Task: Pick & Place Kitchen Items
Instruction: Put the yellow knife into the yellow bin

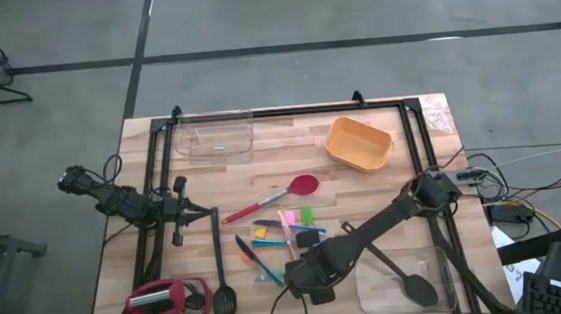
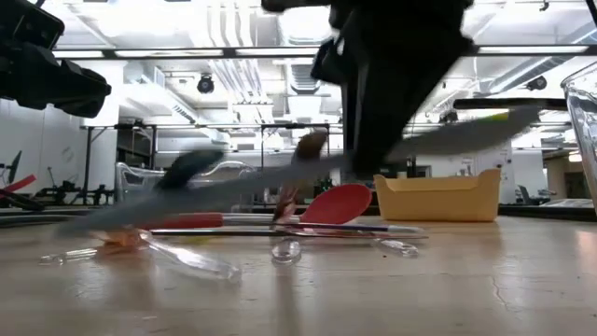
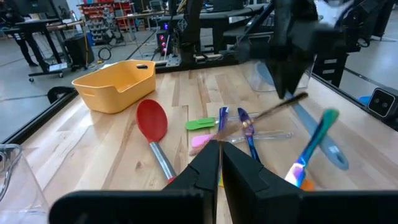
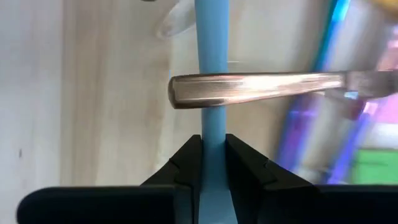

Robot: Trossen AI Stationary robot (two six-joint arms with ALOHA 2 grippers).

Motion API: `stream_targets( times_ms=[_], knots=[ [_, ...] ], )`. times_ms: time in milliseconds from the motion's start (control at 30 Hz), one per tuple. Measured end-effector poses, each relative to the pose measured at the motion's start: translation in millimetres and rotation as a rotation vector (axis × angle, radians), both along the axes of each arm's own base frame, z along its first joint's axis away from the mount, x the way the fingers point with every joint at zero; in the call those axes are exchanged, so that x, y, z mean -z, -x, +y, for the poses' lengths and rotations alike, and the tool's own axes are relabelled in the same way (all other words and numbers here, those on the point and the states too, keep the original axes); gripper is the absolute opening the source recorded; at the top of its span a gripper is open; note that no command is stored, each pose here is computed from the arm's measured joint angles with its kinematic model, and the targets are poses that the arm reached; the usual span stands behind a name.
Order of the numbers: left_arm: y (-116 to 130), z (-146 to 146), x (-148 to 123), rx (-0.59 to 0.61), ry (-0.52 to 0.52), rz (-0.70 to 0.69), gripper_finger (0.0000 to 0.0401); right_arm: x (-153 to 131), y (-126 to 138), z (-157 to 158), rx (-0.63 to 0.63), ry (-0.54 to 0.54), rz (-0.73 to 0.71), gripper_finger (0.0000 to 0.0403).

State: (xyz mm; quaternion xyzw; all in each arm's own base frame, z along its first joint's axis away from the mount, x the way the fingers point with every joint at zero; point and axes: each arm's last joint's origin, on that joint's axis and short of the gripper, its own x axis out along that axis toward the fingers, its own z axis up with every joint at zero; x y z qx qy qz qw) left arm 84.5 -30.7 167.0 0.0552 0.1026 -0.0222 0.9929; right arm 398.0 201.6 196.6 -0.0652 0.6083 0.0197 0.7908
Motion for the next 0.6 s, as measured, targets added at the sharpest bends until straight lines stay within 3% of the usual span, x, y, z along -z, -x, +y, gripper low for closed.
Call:
stream_targets(
  times_ms=[300, 600],
  knots=[
    [0, 0, 0, 0.000, 0.000, 0.000, 0.0023, -33, -1, -4, 0.016, 0.046, -0.015, 0.0057],
    [0, 0, 0, 0.000, 0.000, 0.000, 0.0023, -20, 2, -6, 0.056, 0.047, 0.017, 0.0058]
  ],
)
